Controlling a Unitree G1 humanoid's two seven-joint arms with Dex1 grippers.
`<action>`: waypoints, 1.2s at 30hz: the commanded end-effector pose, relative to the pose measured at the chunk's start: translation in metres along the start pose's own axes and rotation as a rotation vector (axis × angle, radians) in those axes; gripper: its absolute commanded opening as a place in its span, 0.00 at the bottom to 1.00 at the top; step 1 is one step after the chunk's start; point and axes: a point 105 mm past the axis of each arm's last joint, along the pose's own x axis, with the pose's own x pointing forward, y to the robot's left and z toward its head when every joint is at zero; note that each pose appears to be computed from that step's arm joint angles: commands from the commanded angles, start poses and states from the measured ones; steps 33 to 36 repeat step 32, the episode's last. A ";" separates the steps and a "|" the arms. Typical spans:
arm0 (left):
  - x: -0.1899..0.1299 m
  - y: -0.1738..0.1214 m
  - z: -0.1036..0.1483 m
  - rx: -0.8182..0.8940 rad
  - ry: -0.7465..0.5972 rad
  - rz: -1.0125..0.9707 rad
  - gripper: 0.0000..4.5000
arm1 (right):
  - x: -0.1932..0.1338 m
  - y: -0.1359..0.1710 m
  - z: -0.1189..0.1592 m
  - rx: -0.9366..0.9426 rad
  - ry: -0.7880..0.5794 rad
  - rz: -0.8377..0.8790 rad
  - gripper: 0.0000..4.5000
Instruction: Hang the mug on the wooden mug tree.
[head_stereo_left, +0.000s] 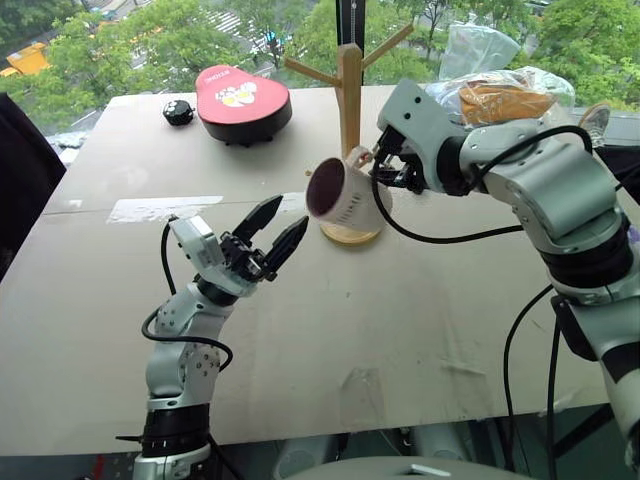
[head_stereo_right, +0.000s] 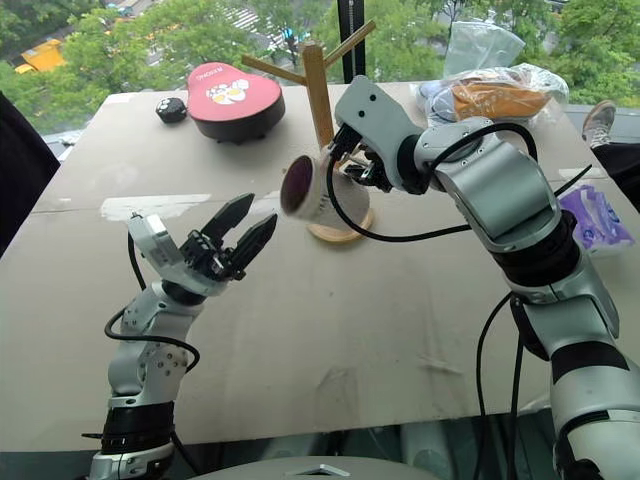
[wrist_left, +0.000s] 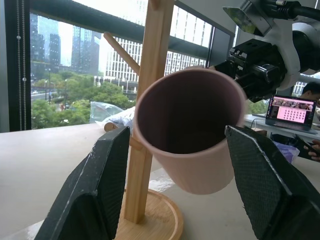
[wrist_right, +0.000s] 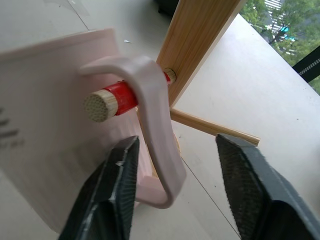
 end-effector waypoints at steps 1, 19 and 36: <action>0.004 -0.006 0.011 0.011 -0.037 -0.035 0.70 | -0.011 -0.009 0.019 -0.008 -0.066 -0.035 0.91; -0.051 -0.035 -0.054 -0.064 0.428 -0.022 0.70 | -0.055 0.036 -0.107 0.332 -0.219 0.111 1.00; -0.104 -0.059 -0.083 -0.070 0.678 0.081 0.70 | -0.068 0.087 -0.213 0.531 -0.387 -0.022 1.00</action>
